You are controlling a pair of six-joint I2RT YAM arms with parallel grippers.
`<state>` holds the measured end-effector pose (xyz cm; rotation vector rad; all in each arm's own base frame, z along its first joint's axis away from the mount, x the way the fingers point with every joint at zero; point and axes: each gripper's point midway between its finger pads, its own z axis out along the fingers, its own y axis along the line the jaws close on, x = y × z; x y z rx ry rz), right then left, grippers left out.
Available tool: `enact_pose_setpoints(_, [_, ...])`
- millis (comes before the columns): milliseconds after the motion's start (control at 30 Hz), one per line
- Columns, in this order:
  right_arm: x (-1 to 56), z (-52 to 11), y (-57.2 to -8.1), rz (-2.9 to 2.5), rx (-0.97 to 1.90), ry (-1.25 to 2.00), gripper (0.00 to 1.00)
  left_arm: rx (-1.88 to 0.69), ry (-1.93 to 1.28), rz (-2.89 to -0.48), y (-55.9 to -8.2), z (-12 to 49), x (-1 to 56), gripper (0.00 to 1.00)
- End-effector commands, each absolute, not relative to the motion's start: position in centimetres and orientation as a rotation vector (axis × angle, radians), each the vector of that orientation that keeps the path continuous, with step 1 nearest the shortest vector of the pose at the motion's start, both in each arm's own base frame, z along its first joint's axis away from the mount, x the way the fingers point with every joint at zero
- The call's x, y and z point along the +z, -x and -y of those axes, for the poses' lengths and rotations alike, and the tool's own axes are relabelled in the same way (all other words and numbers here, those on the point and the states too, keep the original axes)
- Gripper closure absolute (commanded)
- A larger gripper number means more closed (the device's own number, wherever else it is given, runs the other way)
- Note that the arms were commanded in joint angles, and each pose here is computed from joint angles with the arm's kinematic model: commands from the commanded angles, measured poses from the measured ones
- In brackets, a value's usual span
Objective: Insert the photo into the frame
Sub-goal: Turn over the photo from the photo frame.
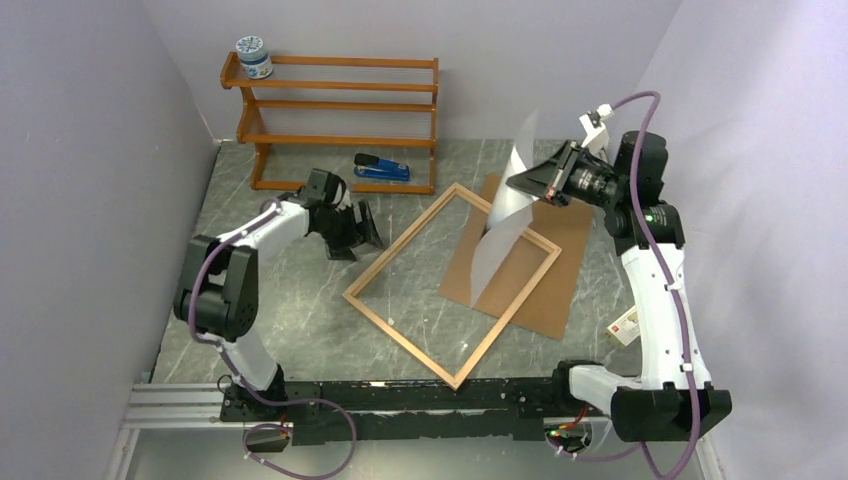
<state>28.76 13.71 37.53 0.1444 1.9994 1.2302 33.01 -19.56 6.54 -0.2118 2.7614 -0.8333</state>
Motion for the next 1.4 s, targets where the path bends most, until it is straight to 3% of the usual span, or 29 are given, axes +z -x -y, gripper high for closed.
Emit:
enact_pose_setpoints(0, [43.5,-17.5,-26.7,-1.759,1.368,0.227,1.00,-0.498,0.409,-2.612,-35.6,14.4,13.1,0.13])
enact_pose_setpoints(267, [45.8,-19.3,-23.3,-1.613,1.465,0.424,1.00,-0.589,0.394,-2.480,-37.0,13.7,18.9,0.08])
enact_pose_setpoints(467, [38.7,-17.8,-24.1,-1.892,1.303,0.214,1.00,-0.602,0.329,-2.475,-37.0,13.8,19.8,0.12])
enact_pose_setpoints(633, [30.3,-14.3,-24.4,-2.223,1.013,-0.092,1.00,-0.646,0.306,-2.487,-37.1,14.4,19.8,0.13])
enact_pose_setpoints(733, [28.2,-12.4,-24.4,-2.303,0.861,-0.201,1.00,-0.686,0.282,-2.482,-37.2,14.9,20.2,0.13])
enact_pose_setpoints(967, [34.6,-11.6,-24.8,-2.216,0.803,-0.204,1.00,-0.839,0.101,-2.410,-37.5,17.2,22.9,0.14])
enact_pose_setpoints(1367, [42.8,-12.4,-23.9,-2.150,0.852,-0.068,1.00,-0.858,0.071,-2.397,-37.4,17.7,23.4,0.14])
